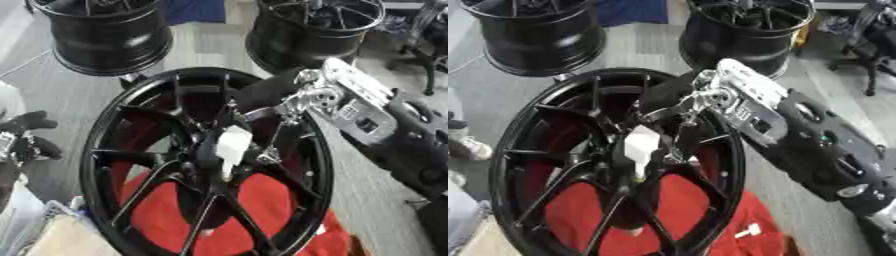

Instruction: Pull the pin out of the wheel hub.

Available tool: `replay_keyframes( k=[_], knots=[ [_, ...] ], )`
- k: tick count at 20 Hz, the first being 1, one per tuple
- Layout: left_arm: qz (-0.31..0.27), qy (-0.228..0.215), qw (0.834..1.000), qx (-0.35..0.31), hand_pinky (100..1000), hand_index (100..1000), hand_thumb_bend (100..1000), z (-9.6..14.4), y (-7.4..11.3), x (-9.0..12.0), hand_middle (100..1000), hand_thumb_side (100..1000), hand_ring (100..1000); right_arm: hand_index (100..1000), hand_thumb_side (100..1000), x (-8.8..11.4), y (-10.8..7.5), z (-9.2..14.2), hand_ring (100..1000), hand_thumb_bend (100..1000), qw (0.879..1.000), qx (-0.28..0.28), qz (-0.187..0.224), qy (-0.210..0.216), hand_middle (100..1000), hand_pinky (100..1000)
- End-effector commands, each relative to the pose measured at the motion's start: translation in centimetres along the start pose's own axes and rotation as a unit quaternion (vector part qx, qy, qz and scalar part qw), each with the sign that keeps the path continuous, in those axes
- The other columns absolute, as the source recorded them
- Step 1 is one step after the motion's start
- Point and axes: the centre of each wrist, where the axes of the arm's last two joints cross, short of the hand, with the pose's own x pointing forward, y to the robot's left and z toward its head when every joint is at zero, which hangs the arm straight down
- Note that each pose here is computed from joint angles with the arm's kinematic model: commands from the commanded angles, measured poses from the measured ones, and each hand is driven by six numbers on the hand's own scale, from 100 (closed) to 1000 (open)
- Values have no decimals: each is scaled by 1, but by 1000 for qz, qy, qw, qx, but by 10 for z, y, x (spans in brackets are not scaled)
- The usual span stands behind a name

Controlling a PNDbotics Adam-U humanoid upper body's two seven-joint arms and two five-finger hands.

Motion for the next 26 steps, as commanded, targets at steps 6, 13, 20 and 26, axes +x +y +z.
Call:
replay_keyframes(
  k=[6, 13, 20, 26],
  knots=[
    [-5, -11, 1000, -3, 563, 839, 100, -2, 1, 7, 702, 831, 528, 436, 137, 1, -12, 12, 472, 100, 999, -42, -24, -11, 358, 564],
    [-4, -10, 1000, -5, 563, 839, 100, -2, 1, 6, 702, 832, 528, 372, 134, -7, -19, 7, 447, 100, 994, -97, -57, -13, 289, 548],
    [-7, -6, 1000, -1, 564, 839, 100, 0, 4, 6, 702, 835, 528, 363, 135, -9, -46, 51, 440, 100, 985, -157, -77, -4, 275, 535],
    [-17, 3, 1000, 10, 564, 838, 100, 4, 10, 5, 703, 836, 528, 352, 133, -12, -44, 130, 424, 100, 961, -244, -127, 38, 259, 515]
  ],
)
